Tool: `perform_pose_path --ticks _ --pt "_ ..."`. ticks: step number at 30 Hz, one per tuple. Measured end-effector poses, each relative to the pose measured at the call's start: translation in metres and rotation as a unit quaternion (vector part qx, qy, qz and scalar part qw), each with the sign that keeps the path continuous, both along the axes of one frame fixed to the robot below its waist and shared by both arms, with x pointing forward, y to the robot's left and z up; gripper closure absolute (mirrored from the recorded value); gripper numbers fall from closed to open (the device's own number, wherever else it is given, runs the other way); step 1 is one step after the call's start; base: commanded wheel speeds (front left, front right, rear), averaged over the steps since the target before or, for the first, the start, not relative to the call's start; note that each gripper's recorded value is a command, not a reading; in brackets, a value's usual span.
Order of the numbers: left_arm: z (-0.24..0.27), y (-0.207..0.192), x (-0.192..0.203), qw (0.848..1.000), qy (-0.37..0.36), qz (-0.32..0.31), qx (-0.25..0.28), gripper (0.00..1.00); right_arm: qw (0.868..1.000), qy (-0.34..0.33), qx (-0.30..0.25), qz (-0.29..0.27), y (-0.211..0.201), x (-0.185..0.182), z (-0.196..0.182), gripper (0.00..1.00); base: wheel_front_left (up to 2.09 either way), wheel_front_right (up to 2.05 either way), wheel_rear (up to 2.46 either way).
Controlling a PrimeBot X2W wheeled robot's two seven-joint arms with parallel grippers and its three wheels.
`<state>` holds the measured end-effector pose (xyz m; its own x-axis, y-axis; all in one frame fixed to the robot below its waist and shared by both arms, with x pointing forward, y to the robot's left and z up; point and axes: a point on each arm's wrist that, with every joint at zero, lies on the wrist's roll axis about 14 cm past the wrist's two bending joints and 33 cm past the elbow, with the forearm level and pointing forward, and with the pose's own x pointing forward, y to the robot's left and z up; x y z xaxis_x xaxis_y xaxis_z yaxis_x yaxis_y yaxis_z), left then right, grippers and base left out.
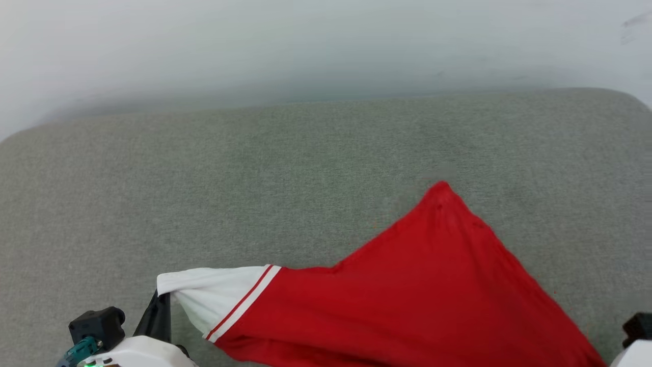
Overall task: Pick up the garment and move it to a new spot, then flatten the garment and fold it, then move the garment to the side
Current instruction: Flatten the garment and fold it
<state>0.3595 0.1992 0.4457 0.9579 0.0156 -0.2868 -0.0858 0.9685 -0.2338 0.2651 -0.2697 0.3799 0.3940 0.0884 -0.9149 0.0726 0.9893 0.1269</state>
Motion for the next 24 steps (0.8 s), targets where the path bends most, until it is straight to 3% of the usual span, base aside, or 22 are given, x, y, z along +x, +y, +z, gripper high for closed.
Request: perform_pose_path --ticks 2,3,4,5,11,14,17,21,24 --pt "0.001 -0.005 0.002 1.0 -0.001 -0.009 0.0 1.0 0.999 0.026 0.02 -0.025 0.006 -0.03 -0.011 1.0 0.0 0.0 0.0" --pt "0.002 -0.006 0.002 1.0 0.001 -0.013 0.0 1.0 0.998 0.034 0.03 -0.036 0.01 -0.04 -0.015 0.93 0.0 0.0 0.0" --pt "0.002 -0.008 0.002 1.0 0.002 -0.016 0.0 1.0 0.997 0.039 0.039 -0.046 0.014 -0.049 -0.018 0.6 0.0 0.0 0.0" --pt "0.002 -0.009 0.002 1.0 0.003 -0.019 0.0 1.0 0.997 0.035 0.044 -0.054 0.016 -0.053 -0.018 0.0 0.0 0.0 0.0" --pt "0.003 -0.015 0.003 0.999 0.005 -0.032 0.001 1.0 0.99 -0.083 0.034 -0.106 0.003 -0.027 0.003 0.0 0.0 0.0 0.0" --pt "0.004 -0.017 0.006 0.999 0.002 -0.036 0.001 1.0 0.974 -0.185 0.01 -0.129 -0.013 0.005 0.027 0.0 0.0 0.0 0.0" --pt "0.008 -0.02 0.011 0.999 -0.005 -0.039 0.0 1.0 0.95 -0.275 -0.006 -0.148 -0.025 0.033 0.05 0.0 0.0 0.0 0.0" --pt "0.014 -0.026 0.019 0.999 -0.017 -0.047 0.0 1.0 0.923 -0.354 -0.007 -0.15 -0.026 0.069 0.072 0.0 0.0 0.0 0.0" --pt "0.018 -0.031 0.028 0.998 -0.026 -0.055 0.001 1.0 0.916 -0.379 -0.002 -0.129 -0.017 0.095 0.079 0.0 0.0 0.0 0.0"
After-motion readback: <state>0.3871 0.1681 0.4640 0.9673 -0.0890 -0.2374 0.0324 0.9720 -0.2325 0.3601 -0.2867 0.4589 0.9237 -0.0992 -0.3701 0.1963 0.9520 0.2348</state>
